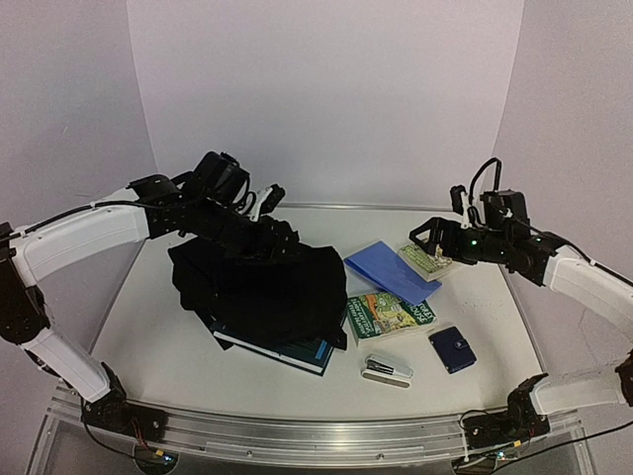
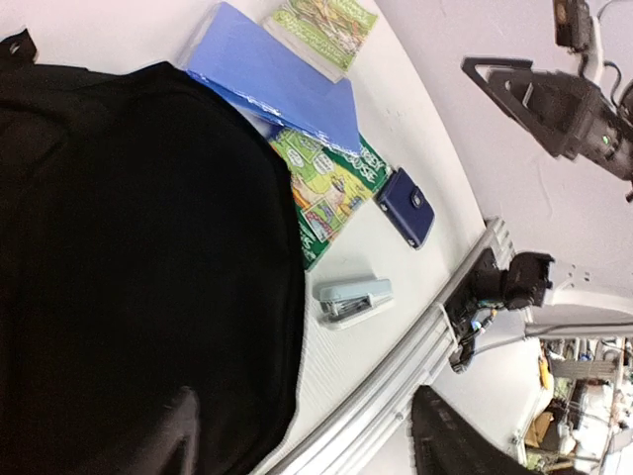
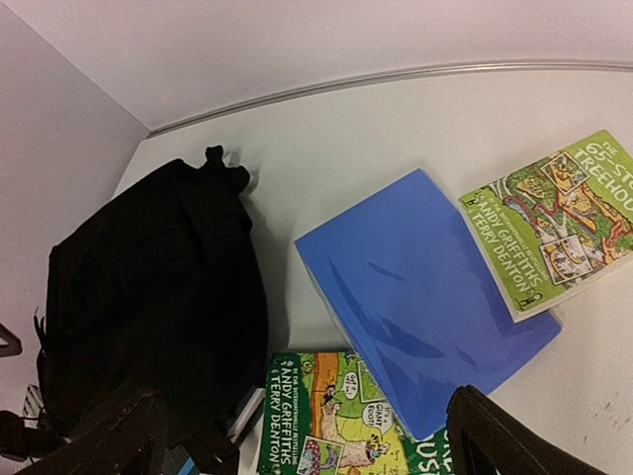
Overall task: Pack the student bag
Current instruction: Place the student bag at the center of the board, then unzip the student bag at the center of the board.
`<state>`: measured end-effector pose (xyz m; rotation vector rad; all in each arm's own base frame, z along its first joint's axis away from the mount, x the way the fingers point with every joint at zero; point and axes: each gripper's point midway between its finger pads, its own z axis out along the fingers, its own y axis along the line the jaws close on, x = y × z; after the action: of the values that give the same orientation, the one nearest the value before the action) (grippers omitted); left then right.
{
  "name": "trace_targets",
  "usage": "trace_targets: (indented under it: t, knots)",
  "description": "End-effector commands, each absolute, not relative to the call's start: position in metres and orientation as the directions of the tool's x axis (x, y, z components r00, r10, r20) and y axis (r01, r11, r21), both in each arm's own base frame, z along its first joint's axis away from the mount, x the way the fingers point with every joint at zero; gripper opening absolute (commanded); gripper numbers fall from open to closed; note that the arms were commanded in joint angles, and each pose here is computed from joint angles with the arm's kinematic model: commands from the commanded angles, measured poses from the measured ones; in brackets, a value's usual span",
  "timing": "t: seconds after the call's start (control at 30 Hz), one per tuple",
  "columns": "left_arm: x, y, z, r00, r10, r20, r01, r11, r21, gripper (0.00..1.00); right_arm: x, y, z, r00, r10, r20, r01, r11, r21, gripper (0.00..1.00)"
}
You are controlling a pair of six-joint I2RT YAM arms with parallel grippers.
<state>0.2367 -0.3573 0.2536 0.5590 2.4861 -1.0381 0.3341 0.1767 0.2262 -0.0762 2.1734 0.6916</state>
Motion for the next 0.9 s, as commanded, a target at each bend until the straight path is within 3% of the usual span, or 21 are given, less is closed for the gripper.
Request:
trace_targets:
  t: [0.0, 0.23, 0.53, 0.7, 0.87]
  knots:
    - [0.264, -0.326, 0.277, -0.828, 0.045, -0.558, 0.439, 0.672, -0.597, 0.83, 0.332, 0.199, 0.256, -0.624, 0.178, -0.761, -0.353, 0.804, 0.478, 0.98]
    - [0.304, -0.229, 0.239, -0.872, -0.211, -0.442, 0.167, 0.721, -0.673, 0.87, 0.312, 0.257, 0.266, -0.626, 0.142, -0.767, -0.428, 0.759, 0.49, 0.95]
    - [0.322, -0.125, 0.195, -0.789, -0.462, -0.405, -0.119, 0.762, -0.636, 0.87, 0.282, 0.362, 0.282, -0.591, 0.053, -0.805, -0.55, 0.703, 0.451, 0.83]
    - [0.318, -0.099, 0.152, -0.775, -0.53, -0.345, -0.243, 0.754, -0.61, 0.85, 0.259, 0.435, 0.274, -0.6, -0.001, -0.8, -0.617, 0.637, 0.462, 0.77]
    - [0.315, -0.104, 0.136, -0.77, -0.551, -0.321, -0.243, 0.719, -0.652, 0.8, 0.251, 0.501, 0.244, -0.641, -0.046, -0.766, -0.626, 0.609, 0.487, 0.65]
